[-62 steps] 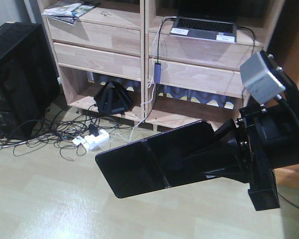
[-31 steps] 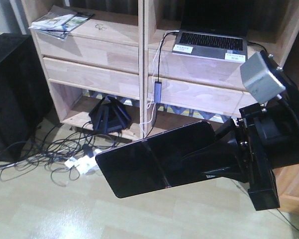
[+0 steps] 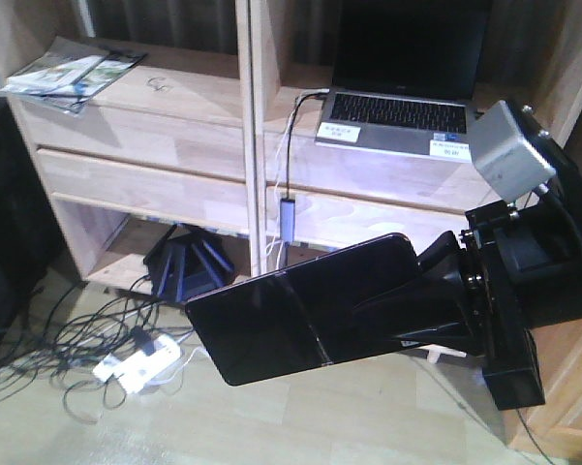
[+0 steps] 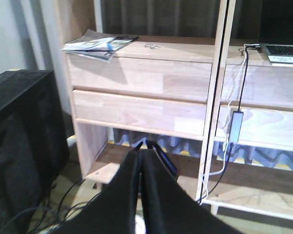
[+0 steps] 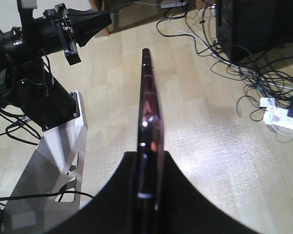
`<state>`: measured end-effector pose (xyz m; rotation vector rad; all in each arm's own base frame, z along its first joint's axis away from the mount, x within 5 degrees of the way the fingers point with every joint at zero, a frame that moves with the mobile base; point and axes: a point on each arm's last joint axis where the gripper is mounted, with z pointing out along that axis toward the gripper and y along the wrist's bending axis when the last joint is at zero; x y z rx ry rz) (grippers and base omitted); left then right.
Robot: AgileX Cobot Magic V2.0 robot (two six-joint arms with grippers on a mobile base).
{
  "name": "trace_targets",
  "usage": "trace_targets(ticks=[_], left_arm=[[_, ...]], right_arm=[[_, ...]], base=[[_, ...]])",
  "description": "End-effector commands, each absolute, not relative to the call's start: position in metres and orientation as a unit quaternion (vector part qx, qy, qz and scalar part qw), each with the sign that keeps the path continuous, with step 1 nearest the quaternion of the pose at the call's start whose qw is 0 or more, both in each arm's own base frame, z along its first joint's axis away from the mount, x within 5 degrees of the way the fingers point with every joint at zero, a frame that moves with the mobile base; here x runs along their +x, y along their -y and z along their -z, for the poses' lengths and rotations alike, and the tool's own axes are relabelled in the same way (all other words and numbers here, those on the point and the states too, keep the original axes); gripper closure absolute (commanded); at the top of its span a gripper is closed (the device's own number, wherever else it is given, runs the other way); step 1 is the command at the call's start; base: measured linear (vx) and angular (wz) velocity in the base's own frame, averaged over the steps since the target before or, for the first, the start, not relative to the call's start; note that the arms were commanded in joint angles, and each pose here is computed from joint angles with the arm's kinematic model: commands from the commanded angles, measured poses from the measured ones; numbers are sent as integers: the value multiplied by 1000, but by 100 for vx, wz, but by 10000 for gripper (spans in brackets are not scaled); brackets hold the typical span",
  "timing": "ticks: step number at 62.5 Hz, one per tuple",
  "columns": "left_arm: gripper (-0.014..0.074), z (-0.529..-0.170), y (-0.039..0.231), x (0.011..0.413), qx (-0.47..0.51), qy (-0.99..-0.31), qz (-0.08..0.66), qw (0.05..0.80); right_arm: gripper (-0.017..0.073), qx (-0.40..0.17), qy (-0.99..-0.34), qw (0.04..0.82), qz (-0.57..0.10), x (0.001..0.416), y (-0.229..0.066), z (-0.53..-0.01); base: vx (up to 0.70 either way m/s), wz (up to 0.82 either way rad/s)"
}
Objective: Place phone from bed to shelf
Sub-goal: 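Hold the phone in the right gripper while driving to the wooden shelf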
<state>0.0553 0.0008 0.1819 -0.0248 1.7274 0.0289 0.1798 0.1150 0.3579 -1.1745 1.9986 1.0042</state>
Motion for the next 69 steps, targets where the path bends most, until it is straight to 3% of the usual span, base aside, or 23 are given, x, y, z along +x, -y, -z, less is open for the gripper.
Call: trace_targets(ticks=[1, 69], left_arm=[[593, -188, -2, 56, -18, -735, -14, 678], [593, -188, -2, 56, -18, -735, -14, 678]], right_arm=[[564, -447, -725, 315, -418, 170, -118, -375], [564, -447, -725, 315, -418, 170, -118, -375]], base=[[31, -12], [27, -25]])
